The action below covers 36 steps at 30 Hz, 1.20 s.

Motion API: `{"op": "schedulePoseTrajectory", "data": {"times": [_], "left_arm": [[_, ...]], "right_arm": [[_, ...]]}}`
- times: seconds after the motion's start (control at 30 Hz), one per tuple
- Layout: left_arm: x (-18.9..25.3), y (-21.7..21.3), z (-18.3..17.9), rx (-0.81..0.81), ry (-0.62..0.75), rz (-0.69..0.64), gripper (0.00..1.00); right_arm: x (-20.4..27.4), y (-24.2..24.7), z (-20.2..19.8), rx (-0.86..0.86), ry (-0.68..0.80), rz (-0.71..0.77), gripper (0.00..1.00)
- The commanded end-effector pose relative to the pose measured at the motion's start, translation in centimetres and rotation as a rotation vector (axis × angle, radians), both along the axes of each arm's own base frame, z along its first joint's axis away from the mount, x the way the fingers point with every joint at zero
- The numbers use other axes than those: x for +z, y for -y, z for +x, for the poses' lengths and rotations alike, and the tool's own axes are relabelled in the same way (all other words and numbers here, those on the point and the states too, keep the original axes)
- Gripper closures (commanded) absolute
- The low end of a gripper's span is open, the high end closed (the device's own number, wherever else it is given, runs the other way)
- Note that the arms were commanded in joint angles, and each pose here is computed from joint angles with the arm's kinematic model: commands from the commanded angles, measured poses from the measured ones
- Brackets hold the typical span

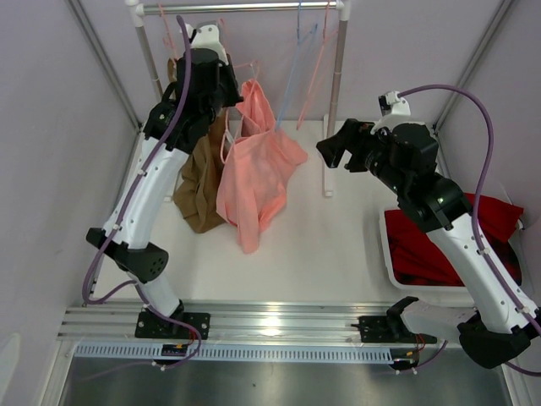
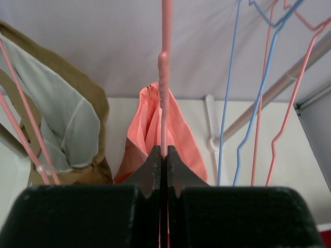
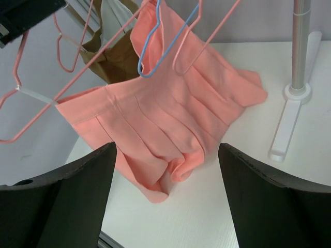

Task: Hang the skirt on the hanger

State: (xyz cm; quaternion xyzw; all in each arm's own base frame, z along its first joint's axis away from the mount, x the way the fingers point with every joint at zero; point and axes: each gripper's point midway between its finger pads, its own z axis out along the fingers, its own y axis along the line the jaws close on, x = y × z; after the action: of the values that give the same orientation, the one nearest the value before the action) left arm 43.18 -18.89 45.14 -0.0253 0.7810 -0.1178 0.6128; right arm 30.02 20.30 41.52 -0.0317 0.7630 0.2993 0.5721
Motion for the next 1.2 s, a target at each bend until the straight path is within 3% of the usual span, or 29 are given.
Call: {"op": "schedulePoseTrajectory", "data": {"times": [0.0, 0.13, 0.47, 0.73, 1.17], "left_arm": [[7.7, -2.8, 0.2, 0.075, 0.221, -0.076, 1.0], [10.5, -4.0, 0.9, 0.076, 0.322, -0.125, 1.0], [12.6, -5.8, 4.4, 0.029, 0.431, -0.196, 1.0], [10.4, -6.4, 8.8, -0.026, 0.405, -0.211, 1.0], [5.8, -7.3, 10.5, 0.027, 0.275, -0.221, 1.0]], "right_arm": [[2.1, 0.5, -0.4, -0.004, 0.046, 0.019, 0.15], [1.9, 0.9, -0.3, -0.018, 0.044, 0.013, 0.15], [1.7, 0.9, -0.3, -0.019, 0.06, 0.018, 0.15], [0.6, 0.3, 0.5, -0.006, 0.071, 0.009, 0.15], [-1.9, 0.5, 1.3, -0.028, 0.035, -0.025, 0.15]]}}
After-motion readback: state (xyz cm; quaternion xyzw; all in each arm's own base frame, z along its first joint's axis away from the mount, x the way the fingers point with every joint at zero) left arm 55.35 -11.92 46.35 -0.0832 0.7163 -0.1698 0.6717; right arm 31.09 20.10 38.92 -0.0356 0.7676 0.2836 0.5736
